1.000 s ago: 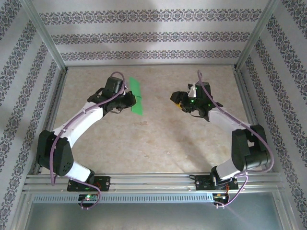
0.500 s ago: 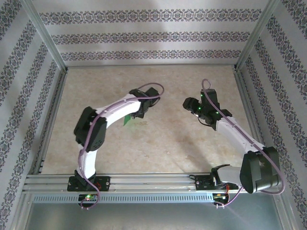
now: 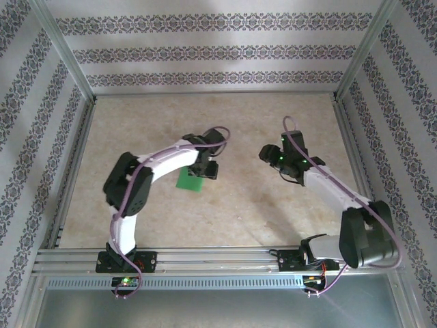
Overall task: Fold a paper plane with a square sheet of paper (pick it up from the middle)
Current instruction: Turn over the paper at the center of the table, then move the paper to the center of the table.
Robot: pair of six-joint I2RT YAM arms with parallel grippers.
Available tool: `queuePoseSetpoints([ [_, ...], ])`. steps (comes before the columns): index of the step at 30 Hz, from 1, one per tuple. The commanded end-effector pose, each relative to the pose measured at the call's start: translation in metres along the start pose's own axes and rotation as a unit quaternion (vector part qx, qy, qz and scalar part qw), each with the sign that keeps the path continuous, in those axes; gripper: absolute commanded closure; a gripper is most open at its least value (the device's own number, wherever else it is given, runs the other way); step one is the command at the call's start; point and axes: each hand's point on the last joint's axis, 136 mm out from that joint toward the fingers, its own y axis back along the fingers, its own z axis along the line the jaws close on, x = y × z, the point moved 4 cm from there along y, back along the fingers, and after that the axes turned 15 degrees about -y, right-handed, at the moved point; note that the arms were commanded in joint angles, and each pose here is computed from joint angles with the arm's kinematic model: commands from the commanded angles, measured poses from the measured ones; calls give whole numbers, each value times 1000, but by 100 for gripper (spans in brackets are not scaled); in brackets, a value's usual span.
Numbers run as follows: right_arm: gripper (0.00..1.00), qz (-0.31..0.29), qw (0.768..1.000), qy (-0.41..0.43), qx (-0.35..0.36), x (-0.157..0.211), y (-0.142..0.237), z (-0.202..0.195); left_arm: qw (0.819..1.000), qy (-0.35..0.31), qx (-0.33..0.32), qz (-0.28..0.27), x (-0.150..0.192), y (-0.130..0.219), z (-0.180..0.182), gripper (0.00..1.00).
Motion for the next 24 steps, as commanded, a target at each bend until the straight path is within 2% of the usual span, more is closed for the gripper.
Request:
queuePoseSetpoints([
  [1,39,67,996,40,-38,30,-16,34,985,83,120,-90,-21,35,15,38],
  [4,39,117,989,71,-60,65,-34,62,972,151,124,-130,-10,47,56,32],
  [7,40,160,980,97,-70,101,-50,88,960,212,96,-156,10,54,99,24],
  [12,43,222,963,129,-78,157,-72,120,943,271,61,-184,41,65,141,7],
  [15,43,247,956,141,-78,181,-85,132,932,295,57,-202,53,69,154,0],
  [18,43,267,950,147,-68,198,-98,136,925,307,59,-214,60,72,161,0],
  [24,43,294,944,146,-43,209,-115,132,924,308,70,-214,59,73,161,0],
])
